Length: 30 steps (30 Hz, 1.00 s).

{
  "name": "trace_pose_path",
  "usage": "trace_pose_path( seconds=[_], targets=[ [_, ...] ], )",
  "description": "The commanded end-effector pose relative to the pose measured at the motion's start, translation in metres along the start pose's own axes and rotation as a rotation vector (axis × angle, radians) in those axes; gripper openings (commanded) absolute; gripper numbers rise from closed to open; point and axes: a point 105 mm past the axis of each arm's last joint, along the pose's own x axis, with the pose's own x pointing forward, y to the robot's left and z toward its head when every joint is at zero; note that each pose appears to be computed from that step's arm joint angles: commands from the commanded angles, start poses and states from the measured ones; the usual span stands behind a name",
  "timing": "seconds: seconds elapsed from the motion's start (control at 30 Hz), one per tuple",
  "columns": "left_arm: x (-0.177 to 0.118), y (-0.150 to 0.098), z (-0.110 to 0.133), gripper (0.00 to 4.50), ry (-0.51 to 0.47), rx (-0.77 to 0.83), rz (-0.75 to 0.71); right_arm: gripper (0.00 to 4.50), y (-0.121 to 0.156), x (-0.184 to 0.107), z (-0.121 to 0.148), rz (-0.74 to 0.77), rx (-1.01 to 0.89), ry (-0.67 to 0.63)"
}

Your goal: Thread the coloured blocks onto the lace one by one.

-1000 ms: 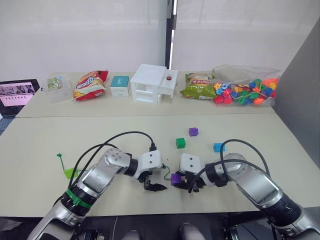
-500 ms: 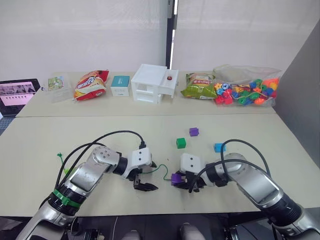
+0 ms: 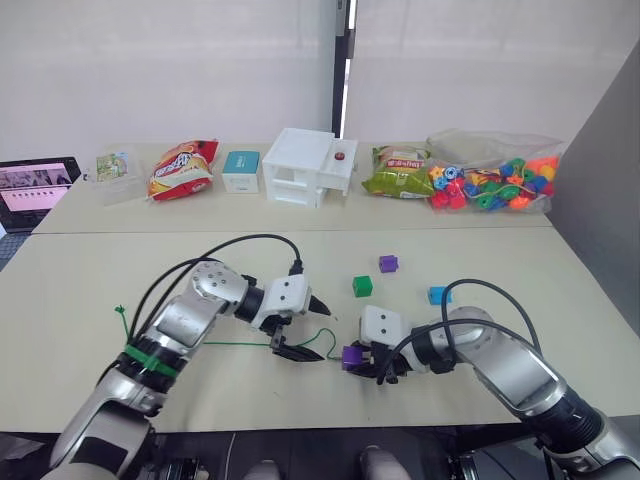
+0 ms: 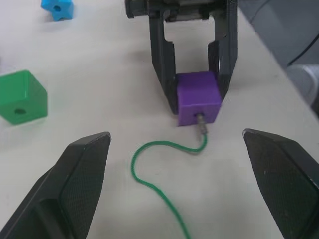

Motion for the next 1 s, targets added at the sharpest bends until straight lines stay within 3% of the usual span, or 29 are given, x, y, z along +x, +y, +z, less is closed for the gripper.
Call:
trace_pose_path(
  seconds=[0.03, 0.17, 0.43, 0.83, 1.0],
  targets=[
    [0.003, 0.008, 0.002, 4.48, 0.001, 0.111, -0.049, 1.20, -0.003, -0.003, 0.005, -0.023, -0.014, -0.021],
    [0.013, 0.008, -0.006, 4.48, 0.024, 0.153, -0.137, 1.20, -0.003, -0.004, 0.007, -0.030, -0.014, -0.024],
    [0.010, -0.017, -0.031, 4.48, 0.108, 0.024, -0.297, 1.20, -0.003, -0.004, 0.008, -0.040, -0.013, -0.028],
    [0.010, -0.011, -0.013, 4.48, 0.032, 0.026, -0.225, 1.20, -0.004, -0.004, 0.008, -0.047, -0.005, -0.028],
    [0.017, -0.009, -0.021, 4.48, 0.068, 0.030, -0.196, 1.20, -0.003, -0.004, 0.009, -0.049, -0.005, -0.030]
  ],
)
